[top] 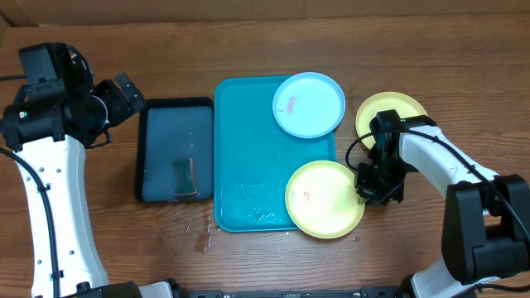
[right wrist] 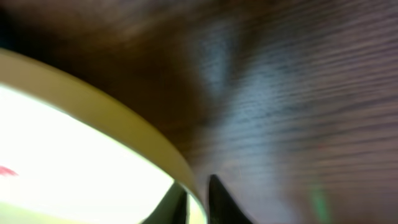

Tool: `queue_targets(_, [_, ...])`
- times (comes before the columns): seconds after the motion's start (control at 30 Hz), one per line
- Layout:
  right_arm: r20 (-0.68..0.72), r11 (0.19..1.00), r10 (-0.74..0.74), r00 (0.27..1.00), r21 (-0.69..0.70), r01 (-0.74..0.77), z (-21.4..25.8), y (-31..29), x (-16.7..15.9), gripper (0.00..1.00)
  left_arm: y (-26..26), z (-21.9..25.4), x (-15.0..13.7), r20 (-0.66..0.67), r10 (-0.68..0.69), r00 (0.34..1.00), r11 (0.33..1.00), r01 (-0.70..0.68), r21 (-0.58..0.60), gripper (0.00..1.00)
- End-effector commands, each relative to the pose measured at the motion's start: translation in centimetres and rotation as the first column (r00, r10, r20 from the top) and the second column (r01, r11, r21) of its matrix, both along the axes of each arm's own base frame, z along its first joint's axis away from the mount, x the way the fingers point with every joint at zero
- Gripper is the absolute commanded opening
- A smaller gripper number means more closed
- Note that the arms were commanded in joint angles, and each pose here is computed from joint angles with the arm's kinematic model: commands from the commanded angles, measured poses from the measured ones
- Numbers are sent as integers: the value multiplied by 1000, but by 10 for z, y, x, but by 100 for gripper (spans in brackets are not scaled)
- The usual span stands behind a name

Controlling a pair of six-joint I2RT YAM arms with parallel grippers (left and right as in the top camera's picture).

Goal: Clean dirty plates on tray and stack at the side
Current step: 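Release the plate and move the right gripper to the lower yellow plate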

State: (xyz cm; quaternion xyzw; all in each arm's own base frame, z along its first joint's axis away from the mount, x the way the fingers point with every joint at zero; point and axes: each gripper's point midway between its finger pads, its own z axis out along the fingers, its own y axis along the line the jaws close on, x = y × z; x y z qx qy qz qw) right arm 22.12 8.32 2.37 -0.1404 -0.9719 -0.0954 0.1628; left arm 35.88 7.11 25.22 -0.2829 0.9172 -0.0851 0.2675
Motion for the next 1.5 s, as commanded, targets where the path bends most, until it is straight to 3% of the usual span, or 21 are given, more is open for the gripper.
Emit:
queue_targets(0.0, [32, 991, -28, 999, 134, 23, 9, 24, 7, 7, 0, 1, 3, 4, 12, 1000, 1000, -12, -9, 100])
queue_targets(0.17, [77, 919, -47, 996, 394, 13, 28, 73, 21, 16, 0, 1, 3, 4, 11, 1000, 1000, -11, -9, 100])
queue_targets(0.33, [198, 892, 20, 980, 439, -107, 30, 112, 33, 24, 0, 1, 3, 4, 12, 1000, 1000, -12, -9, 100])
queue_targets(0.37, [226, 888, 48, 973, 436, -145, 29, 120, 33, 35, 0, 1, 3, 4, 11, 1000, 1000, -11, -9, 100])
queue_targets(0.4, [239, 890, 62, 969, 426, -162, 28, 123, 33, 43, 0, 1, 3, 4, 11, 1000, 1000, -11, -9, 100])
queue_targets(0.43, [265, 897, 88, 960, 398, -192, 25, 126, 33, 61, 0, 1, 3, 4, 11, 1000, 1000, -11, -9, 100])
queue_targets(0.47, [287, 908, 109, 952, 361, -213, 21, 126, 35, 69, 0, 1, 3, 4, 12, 1000, 1000, -12, -9, 100])
queue_targets(0.6, [345, 952, 164, 924, 190, -240, 18, 112, 50, 73, 0, 1, 3, 4, 11, 1000, 1000, -11, -9, 100])
queue_targets(0.8, [376, 974, 210, 903, 3, -227, 60, 90, 76, 76, 0, 1, 3, 4, 11, 1000, 1000, -11, -9, 100])
queue_targets(0.83, [388, 974, 211, 897, -5, -227, 67, 91, 81, 80, 0, 1, 3, 4, 11, 1000, 1000, -11, -9, 100])
queue_targets(0.9, [419, 972, 213, 883, 4, -237, 75, 95, 89, 100, 0, 1, 3, 4, 11, 1000, 1000, -11, -9, 100])
queue_targets(1.03, [443, 967, 195, 875, 64, -248, 80, 107, 93, 100, 0, 1, 3, 4, 12, 1000, 1000, -12, -9, 100])
queue_targets(1.07, [440, 966, 195, 876, 66, -248, 80, 107, 92, 92, 0, 1, 3, 4, 11, 1000, 1000, -11, -9, 100])
queue_targets(1.17, [415, 969, 197, 889, 55, -240, 76, 103, 86, 40, 0, 1, 3, 4, 12, 1000, 1000, -12, -9, 100])
queue_targets(1.47, [276, 997, 62, 959, 19, -70, 34, 87, 56, 35, 0, 1, 3, 4, 11, 1000, 1000, -11, -9, 100])
